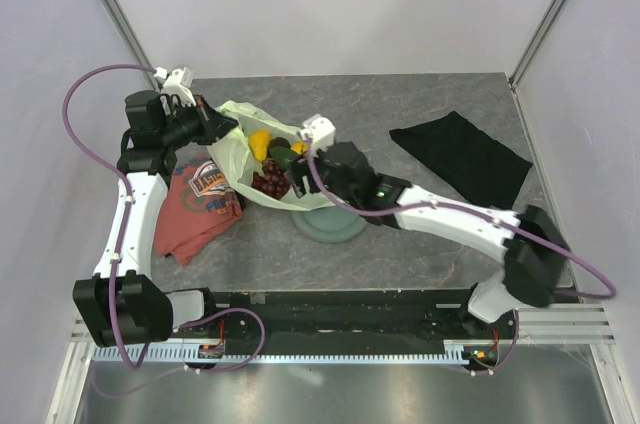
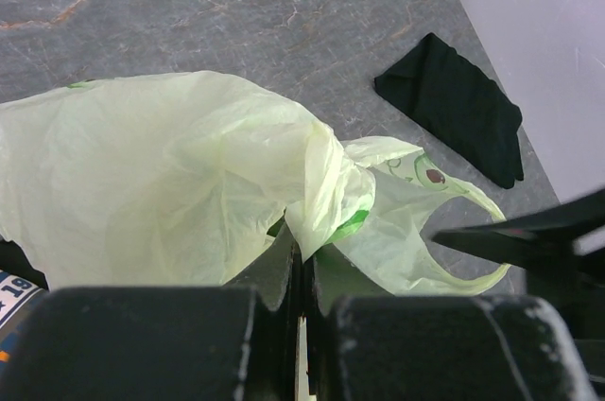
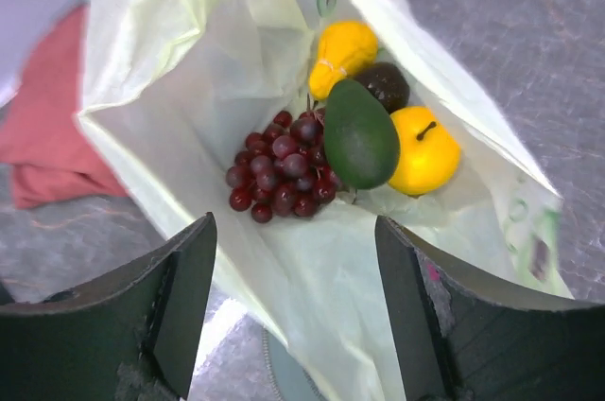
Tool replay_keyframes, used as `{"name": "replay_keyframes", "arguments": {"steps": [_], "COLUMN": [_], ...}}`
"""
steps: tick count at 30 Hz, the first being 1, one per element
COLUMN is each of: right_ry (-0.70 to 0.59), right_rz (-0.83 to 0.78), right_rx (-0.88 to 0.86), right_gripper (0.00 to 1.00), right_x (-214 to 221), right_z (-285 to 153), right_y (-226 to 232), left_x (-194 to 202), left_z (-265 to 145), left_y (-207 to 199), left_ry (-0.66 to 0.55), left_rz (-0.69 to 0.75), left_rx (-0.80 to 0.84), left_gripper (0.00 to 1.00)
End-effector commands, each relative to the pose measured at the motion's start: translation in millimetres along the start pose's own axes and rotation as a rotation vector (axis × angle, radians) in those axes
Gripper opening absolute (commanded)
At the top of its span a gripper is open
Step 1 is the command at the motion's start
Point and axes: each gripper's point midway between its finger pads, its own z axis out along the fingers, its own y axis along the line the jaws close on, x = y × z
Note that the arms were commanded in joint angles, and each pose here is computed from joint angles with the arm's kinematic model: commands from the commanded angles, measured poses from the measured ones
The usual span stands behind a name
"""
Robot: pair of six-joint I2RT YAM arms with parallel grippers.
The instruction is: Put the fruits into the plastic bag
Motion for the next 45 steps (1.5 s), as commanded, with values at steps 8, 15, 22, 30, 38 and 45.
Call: {"name": "replay_keyframes", "arguments": {"steps": [8,15,22,30,38,45], "right_ry": [-0.333,-0.063,0.055,0.119,0.064,0.034], "right_rz": [0.225,0.350,0.393,0.370,0.334,0.286], "right_rx": [0.253,0.461,0.539,0.377,0.219,0.106], "right_gripper": [0.78,0.77,0.74,0.71,0.71,0.72], "right_x": [-39.7,58.0,112.6,135.4,127.7,120.2], "right_z": [-127.0,-125.6,-109.1,-64.4,-31.5,-11.0], "right_y": [-91.1,-163.0,-176.7,-141.8,-88.6,-56.0], "left_x": [-10.7,-7.7,-7.5,-8.1,-7.2,-6.9], "left_z": [-3.3,-0.2,0.1,-0.9,-0.1,0.3], "left_y": [-7.0,-5.2,-3.2,-4.0,-4.3,-3.9], "left_ry": [-0.024,-0.014,-0.015,-0.017,-0.014,-0.012], "left_rz": [0.029,0.016,0.017,0.021,0.018,0.017], "left_rx": [0.031,0.037,0.031,0.030,0.033,0.033], "left_gripper": [0.02,0.01,0.01,0.02,0.02,0.01]}}
